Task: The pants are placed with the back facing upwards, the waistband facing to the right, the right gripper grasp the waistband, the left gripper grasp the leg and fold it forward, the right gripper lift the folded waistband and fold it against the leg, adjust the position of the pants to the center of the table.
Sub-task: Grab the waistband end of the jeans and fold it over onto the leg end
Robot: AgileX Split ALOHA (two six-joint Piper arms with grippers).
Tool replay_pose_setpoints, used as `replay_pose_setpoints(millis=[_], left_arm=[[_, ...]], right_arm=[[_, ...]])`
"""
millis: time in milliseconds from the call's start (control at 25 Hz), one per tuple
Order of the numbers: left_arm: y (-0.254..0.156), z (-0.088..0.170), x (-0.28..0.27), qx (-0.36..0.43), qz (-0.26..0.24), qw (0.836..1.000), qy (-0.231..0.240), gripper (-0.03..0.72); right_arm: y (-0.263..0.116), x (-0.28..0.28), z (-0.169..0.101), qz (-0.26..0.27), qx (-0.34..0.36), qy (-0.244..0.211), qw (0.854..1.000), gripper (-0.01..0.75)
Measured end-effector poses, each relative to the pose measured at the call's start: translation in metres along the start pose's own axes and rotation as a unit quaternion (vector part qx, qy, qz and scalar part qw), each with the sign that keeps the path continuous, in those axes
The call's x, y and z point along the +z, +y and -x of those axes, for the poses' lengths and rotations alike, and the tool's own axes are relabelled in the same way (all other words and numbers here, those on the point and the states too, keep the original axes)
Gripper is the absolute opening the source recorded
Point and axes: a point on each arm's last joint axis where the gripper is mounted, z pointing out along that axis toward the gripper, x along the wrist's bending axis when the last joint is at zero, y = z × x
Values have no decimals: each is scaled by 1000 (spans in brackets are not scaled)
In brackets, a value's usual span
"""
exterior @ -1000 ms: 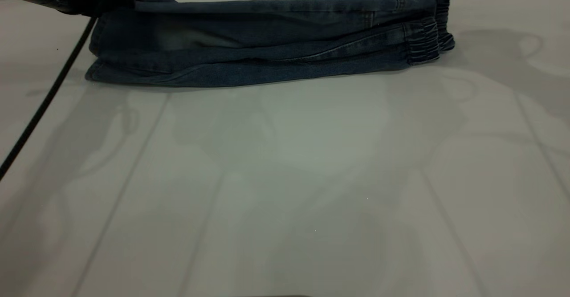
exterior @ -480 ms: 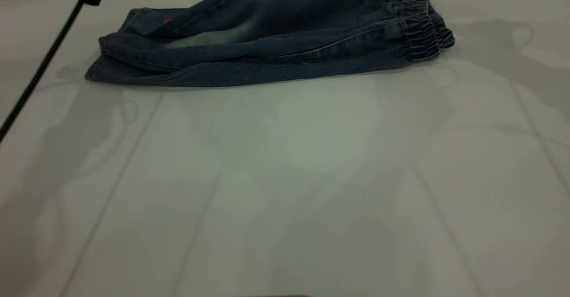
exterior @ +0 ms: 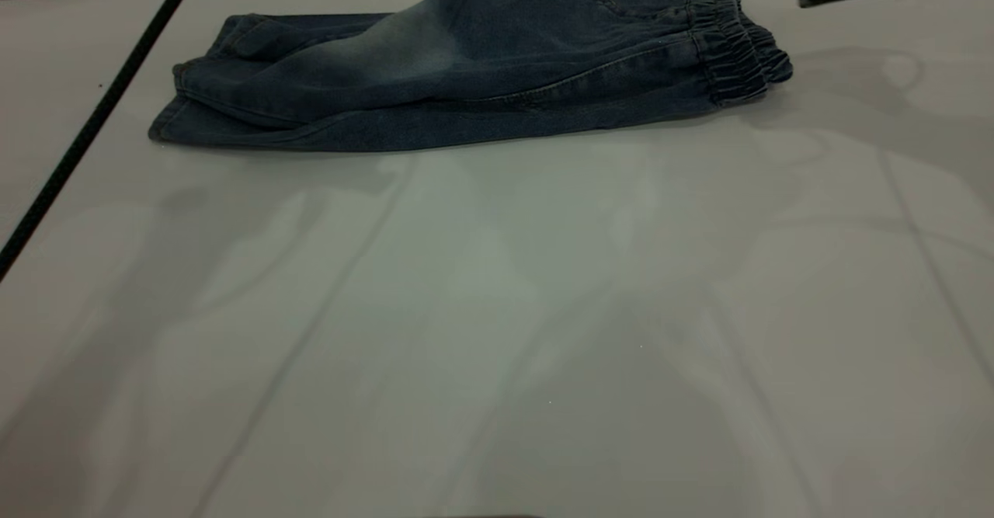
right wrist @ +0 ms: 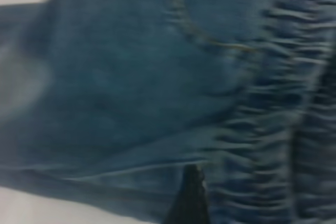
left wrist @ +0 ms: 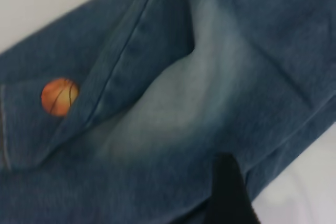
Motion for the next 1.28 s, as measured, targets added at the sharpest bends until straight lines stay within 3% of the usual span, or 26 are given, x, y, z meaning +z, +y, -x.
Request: replay_pose_setpoints(millis=[320, 1000, 1120, 1280], left_arm=[[0, 7, 42, -10, -12, 1000, -10, 451], [-19, 25, 110, -15, -49, 998, -32, 451], [-18, 26, 111, -14, -48, 998, -33, 451], [-18, 27, 111, -14, -47, 998, -33, 451]], right_arm=[[-4, 26, 19, -9, -31, -20, 999, 577], [-13, 61, 32, -32, -38, 23, 998, 570], [-14, 62, 32, -34, -34, 27, 998, 501], [-20, 65, 26, -51, -27, 58, 997, 331]])
